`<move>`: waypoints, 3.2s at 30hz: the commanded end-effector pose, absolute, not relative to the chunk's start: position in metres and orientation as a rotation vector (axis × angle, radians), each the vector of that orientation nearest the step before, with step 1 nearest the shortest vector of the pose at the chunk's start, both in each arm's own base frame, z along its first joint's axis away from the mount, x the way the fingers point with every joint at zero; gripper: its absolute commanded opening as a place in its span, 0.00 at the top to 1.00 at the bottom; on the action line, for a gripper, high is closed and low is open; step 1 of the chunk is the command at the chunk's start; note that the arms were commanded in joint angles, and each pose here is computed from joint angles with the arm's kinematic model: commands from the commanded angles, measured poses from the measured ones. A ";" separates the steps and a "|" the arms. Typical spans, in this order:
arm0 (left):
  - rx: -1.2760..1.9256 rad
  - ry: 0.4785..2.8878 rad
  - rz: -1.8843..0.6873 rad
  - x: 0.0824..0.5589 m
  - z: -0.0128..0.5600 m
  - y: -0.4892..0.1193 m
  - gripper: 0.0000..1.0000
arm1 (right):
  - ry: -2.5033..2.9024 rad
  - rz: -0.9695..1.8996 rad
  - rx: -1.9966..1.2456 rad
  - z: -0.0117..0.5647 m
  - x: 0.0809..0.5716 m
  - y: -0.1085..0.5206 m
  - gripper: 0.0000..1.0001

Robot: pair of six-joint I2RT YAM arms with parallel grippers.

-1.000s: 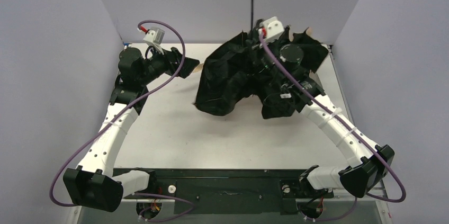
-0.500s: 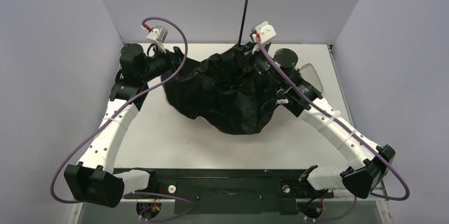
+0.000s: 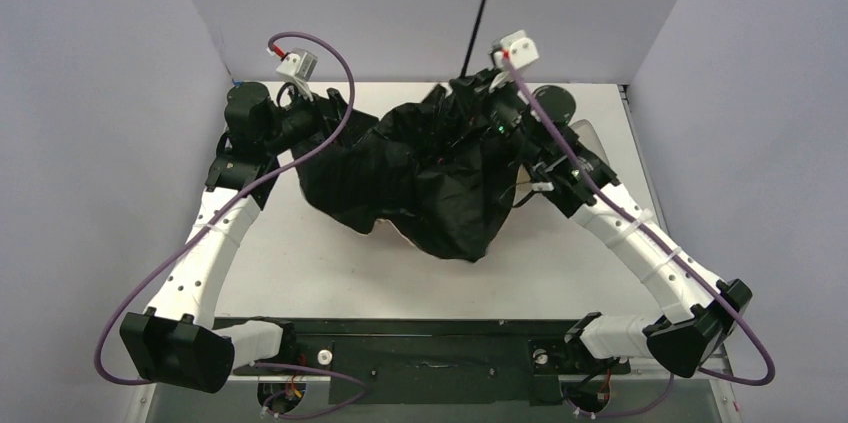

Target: Open the umbrella

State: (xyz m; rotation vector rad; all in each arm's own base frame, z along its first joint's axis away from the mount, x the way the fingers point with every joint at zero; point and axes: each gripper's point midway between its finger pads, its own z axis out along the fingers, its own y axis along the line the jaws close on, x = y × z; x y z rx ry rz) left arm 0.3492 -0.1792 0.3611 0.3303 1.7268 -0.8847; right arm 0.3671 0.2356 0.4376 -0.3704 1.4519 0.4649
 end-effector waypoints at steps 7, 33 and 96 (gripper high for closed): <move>0.536 1.557 -0.905 0.315 0.403 -0.192 0.03 | 1.298 0.508 -0.400 0.478 0.326 0.258 1.00; 0.773 1.728 -0.909 0.294 0.329 -0.259 0.03 | 1.217 0.579 -0.494 0.506 0.302 0.281 1.00; 1.474 1.095 -0.658 0.232 0.282 -0.364 0.80 | 1.328 0.597 -0.311 0.492 0.325 0.290 1.00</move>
